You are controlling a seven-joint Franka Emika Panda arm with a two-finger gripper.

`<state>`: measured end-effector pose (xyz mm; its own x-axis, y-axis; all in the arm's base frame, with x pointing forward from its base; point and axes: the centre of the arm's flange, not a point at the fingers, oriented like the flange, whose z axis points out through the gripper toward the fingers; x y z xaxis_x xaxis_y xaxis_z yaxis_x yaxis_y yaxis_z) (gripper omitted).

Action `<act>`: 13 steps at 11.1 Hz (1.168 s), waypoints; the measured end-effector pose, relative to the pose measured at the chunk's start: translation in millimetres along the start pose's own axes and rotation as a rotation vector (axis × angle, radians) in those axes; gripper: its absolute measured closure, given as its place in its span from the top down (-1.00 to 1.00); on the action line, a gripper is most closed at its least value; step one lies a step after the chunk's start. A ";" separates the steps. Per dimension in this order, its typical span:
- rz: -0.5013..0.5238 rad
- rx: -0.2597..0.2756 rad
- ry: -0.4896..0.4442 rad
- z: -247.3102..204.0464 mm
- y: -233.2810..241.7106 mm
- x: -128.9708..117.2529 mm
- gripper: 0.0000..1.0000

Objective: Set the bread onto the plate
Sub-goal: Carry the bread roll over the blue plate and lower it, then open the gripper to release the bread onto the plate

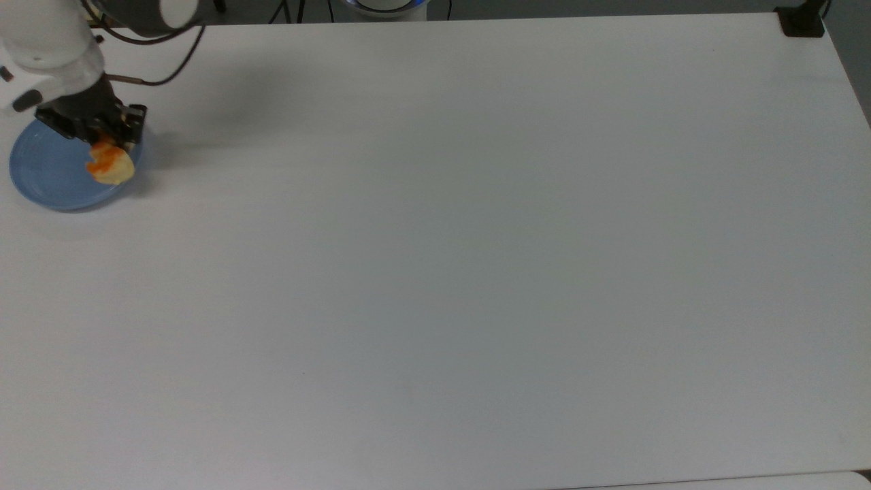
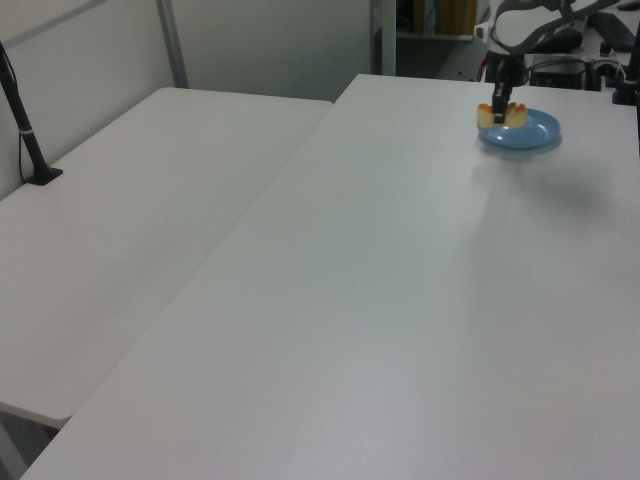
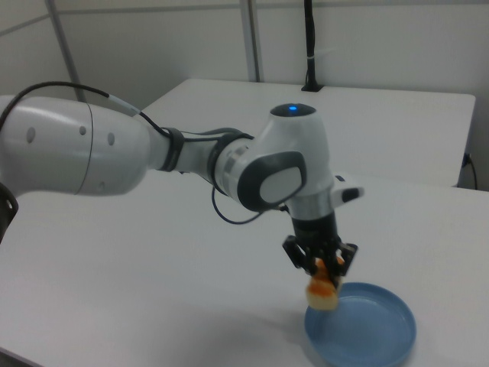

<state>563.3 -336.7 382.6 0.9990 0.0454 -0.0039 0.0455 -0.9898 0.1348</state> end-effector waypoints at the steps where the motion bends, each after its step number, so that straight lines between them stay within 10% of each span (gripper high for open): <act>1: -0.009 -0.014 0.002 2.6 17.3 -9.9 -0.31; 9: 0.022 -0.088 0.023 63.6 66.2 -30.0 -0.20; 13: 0.060 -0.111 0.018 57.6 89.4 -46.9 0.95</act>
<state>520.7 -435.1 337.8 0.9996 -0.0100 0.0250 -0.0158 -0.9700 0.2426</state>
